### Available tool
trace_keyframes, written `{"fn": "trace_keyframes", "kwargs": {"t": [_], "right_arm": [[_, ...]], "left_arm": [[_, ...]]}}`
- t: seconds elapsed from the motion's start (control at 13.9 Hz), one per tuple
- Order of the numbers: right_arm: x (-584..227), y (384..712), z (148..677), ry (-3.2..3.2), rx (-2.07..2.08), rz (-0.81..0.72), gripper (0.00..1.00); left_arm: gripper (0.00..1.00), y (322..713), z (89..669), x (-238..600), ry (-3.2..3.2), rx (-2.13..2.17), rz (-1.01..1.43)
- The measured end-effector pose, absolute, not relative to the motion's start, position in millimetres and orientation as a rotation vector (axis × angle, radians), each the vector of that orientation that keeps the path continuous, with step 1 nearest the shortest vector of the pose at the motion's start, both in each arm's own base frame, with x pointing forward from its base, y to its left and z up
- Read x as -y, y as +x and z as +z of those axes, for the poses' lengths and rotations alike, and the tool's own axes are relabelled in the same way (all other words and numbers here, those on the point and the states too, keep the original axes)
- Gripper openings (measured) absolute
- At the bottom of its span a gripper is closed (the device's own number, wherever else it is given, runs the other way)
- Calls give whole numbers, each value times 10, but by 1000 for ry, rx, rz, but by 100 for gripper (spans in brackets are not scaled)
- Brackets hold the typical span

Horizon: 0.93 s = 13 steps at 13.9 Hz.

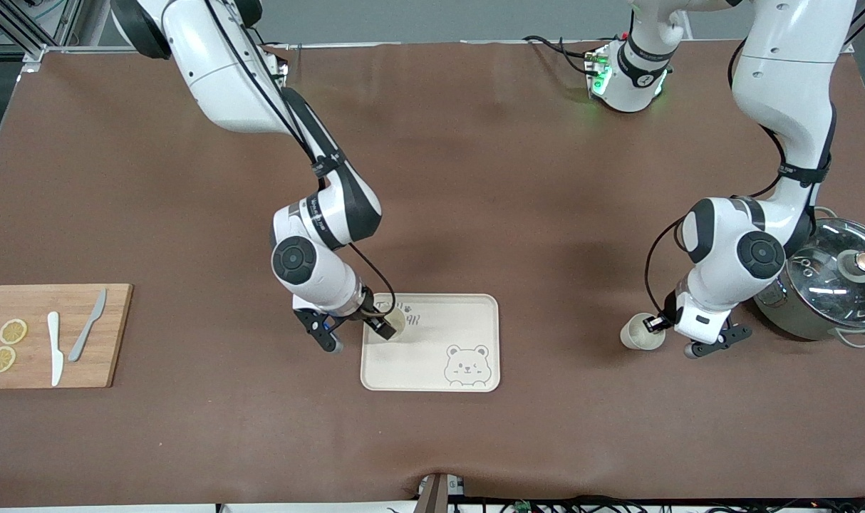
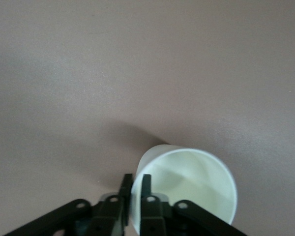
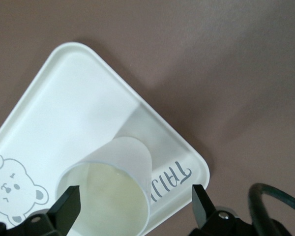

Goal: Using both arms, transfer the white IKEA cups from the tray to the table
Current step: 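Set the cup down with the left gripper while the right gripper grasps a cup, then lift the cup with the right gripper while the left gripper withdraws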

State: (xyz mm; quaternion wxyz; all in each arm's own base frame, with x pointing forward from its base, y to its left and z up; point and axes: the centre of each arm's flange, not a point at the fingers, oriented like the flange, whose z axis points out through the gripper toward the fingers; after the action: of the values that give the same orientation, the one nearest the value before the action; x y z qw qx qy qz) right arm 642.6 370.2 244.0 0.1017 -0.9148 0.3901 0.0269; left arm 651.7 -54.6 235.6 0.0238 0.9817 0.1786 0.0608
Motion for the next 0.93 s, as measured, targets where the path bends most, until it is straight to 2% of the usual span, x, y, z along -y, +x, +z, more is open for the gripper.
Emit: {"fn": "trace_keyframes", "kwargs": {"t": [0.07,0.14,0.36,0.57,0.65,0.72,0.79,0.93], "right_arm": [[-3709,6423,2437,-2702,-1151,80,100],[-3707,6428,2443,-2701,-1152,78,93],[-3710,6433,2454,-2699,-1151,76,61],[-3724,6426,2454,-2700,-1148,78,29],[-3735,6419,2454,-2702,-1146,79,16],[-3756,6407,2456,-2704,-1141,80,7],[-3784,6398,2468,-2705,-1135,78,2],[-3804,6410,2535,-2707,-1129,81,2]], "left_arm": [[28,6517,2355,546,3038,-553,188],[37,6521,2363,546,3037,-555,191],[66,6553,2548,552,3033,-558,208],[95,6517,3035,547,3048,-558,157],[100,6499,3225,545,3049,-558,158],[100,6478,3403,543,3050,-557,160],[100,6463,3577,540,3050,-557,167],[100,6436,3898,504,3049,-565,171]]}}
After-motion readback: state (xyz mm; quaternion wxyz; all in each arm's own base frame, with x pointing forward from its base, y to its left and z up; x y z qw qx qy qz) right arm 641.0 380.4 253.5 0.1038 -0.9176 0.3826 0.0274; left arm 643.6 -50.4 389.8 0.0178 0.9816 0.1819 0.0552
